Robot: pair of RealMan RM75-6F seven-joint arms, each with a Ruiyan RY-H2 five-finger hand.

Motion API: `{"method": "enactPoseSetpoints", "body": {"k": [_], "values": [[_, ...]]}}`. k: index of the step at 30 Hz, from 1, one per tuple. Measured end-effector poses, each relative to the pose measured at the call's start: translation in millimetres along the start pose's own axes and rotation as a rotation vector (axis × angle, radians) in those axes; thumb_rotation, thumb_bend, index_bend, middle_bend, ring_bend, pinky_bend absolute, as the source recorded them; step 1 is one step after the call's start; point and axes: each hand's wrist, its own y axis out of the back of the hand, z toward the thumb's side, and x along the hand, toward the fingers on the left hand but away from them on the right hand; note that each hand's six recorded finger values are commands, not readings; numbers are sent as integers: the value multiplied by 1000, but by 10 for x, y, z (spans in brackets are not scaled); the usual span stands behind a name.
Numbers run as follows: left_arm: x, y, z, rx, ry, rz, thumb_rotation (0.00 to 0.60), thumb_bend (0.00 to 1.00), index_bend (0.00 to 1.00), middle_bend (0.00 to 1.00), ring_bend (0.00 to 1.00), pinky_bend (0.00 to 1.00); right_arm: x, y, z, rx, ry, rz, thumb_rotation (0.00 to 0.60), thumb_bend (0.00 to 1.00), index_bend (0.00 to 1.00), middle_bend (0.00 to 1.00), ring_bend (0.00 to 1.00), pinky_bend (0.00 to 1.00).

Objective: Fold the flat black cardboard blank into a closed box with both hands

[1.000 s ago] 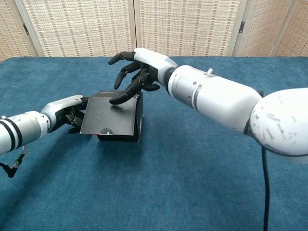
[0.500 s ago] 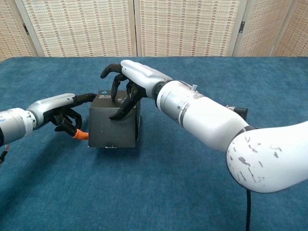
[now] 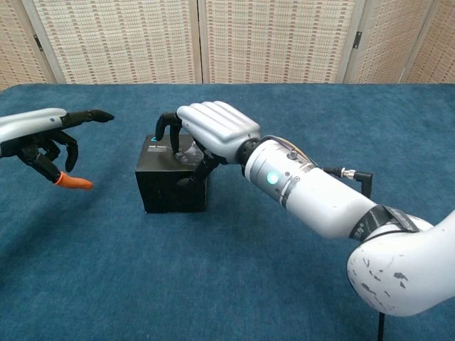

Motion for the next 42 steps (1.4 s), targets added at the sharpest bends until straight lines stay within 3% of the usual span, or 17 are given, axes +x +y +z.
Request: {"method": "enactPoseSetpoints", "body": {"k": [6,11,14,16,19,23,26,30,31,33,36,38,42], "values": [[-115,5,38,-6,-28,-1,600,217,0,0,598,892,8,-125,-55,149,52,-17,600,181,505,632,744,1000],[-140,50,12,4,-29,18,600,218,0,0,578,878,2,-134,14,128,74,-49,600,184,498,522,743,1000],[-153,90,-36,45,-17,38,600,218,0,0,467,815,0,-20,25,92,80,-102,600,177,375,399,733,1000],[-168,114,-77,80,-3,51,600,217,0,0,379,704,11,96,2,72,81,-145,600,134,195,313,717,1000],[-217,158,-165,139,31,74,600,218,0,0,269,540,43,219,-52,58,82,-180,600,62,17,247,702,1000],[-337,245,-291,199,87,121,600,217,0,0,216,456,136,398,-168,51,77,-214,600,38,0,227,652,1000],[-447,340,-374,213,120,174,600,218,0,10,208,429,274,536,-314,49,54,-223,600,44,1,250,510,982],[-613,478,-479,236,160,257,600,218,5,30,207,393,540,726,-499,40,0,-213,600,70,36,305,406,841],[-651,499,-504,241,170,270,600,218,9,35,206,381,633,790,-547,38,-19,-208,600,78,47,311,378,777],[-711,535,-542,251,184,293,600,218,23,42,203,352,811,900,-658,44,-62,-196,600,110,66,309,269,536],[-838,596,-590,265,202,337,600,218,43,52,198,316,1152,1039,-854,33,-148,-165,600,130,68,282,175,357],[-1014,629,-646,281,223,374,600,218,49,56,190,290,1450,1141,-1023,25,-218,-138,600,133,68,260,135,310],[-1393,621,-730,313,258,424,600,218,71,73,180,266,2348,1395,-1390,14,-411,-68,600,136,68,228,87,266]]}}
